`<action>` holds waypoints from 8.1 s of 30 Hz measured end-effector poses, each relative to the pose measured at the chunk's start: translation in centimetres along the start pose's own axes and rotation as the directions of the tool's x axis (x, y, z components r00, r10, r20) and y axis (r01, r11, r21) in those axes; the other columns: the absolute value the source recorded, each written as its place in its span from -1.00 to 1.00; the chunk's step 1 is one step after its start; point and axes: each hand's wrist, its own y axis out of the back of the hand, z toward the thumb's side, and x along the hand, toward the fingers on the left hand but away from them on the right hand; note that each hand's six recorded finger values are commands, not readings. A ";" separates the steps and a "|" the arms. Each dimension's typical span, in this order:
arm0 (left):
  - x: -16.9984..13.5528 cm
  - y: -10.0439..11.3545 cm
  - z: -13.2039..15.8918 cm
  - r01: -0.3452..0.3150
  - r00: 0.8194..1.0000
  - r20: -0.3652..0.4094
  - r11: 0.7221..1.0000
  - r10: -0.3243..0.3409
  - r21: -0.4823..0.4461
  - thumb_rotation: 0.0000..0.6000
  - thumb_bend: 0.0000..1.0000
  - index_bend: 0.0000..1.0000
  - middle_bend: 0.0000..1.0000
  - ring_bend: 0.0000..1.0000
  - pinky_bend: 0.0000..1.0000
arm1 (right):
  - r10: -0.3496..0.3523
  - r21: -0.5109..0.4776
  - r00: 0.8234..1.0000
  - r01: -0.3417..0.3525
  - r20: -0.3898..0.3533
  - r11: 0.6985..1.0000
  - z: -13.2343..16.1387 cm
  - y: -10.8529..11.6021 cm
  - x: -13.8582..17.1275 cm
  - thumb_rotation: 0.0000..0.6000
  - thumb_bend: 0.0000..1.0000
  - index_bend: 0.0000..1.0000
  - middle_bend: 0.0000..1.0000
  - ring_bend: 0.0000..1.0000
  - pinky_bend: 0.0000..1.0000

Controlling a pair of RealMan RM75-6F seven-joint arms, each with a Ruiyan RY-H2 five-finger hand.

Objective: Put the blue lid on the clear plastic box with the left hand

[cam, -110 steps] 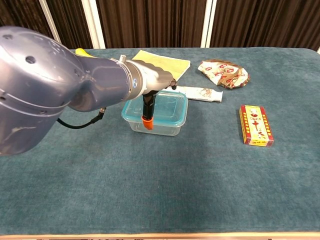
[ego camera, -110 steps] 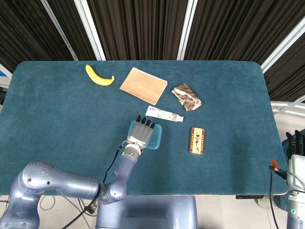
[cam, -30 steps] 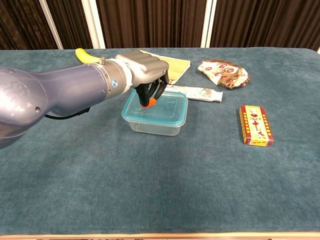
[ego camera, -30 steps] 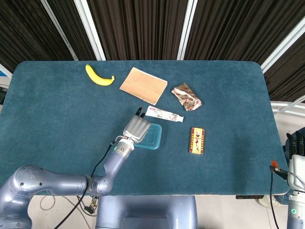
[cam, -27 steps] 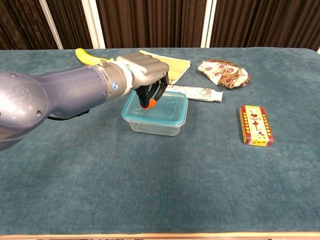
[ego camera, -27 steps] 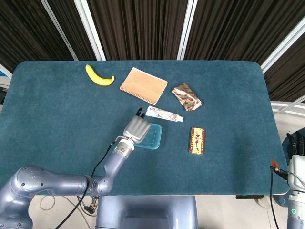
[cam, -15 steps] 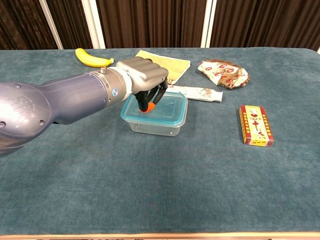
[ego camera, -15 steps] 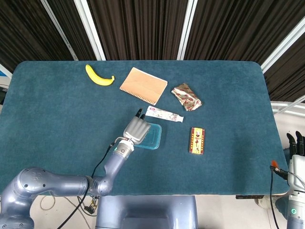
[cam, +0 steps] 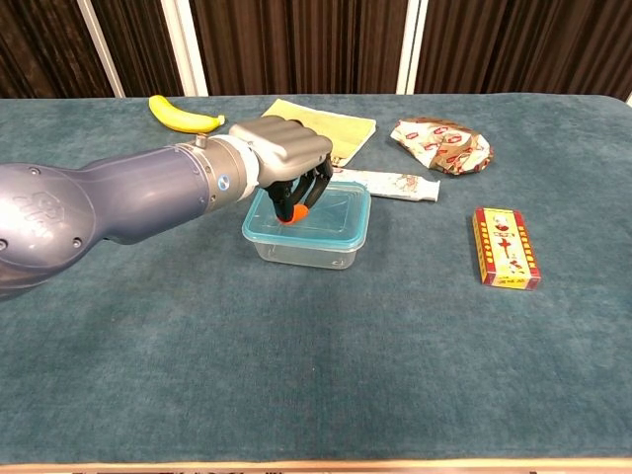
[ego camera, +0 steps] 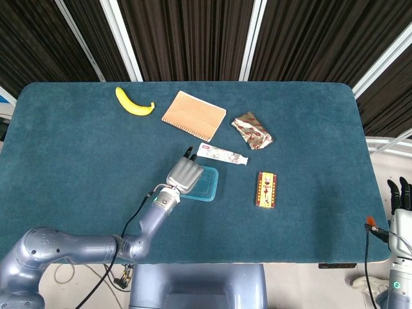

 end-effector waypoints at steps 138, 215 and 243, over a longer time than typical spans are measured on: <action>0.0 5.2 2.9 -0.177 0.983 0.058 0.983 0.174 0.050 1.00 -0.02 0.36 0.06 -0.73 -0.94 | 0.001 -0.012 1.000 -0.001 -0.005 1.000 0.1 0.1 0.1 1.00 -0.41 -0.77 -0.94 -0.98 -1.00; -2.0 -1.9 5.5 -0.079 0.985 0.166 0.977 0.046 0.198 1.00 -0.02 0.36 0.08 -0.73 -0.94 | -0.005 -0.021 1.000 0.005 -0.002 1.000 0.0 0.3 0.0 1.00 -0.41 -0.77 -0.94 -0.98 -1.00; -18.1 3.8 -14.9 -0.277 0.897 -0.386 0.954 0.216 -0.111 1.00 -0.36 -0.50 -0.66 -0.96 -0.94 | 0.000 0.023 0.998 0.002 -0.061 1.000 0.6 0.3 0.3 1.00 -0.41 -0.77 -0.94 -0.98 -1.00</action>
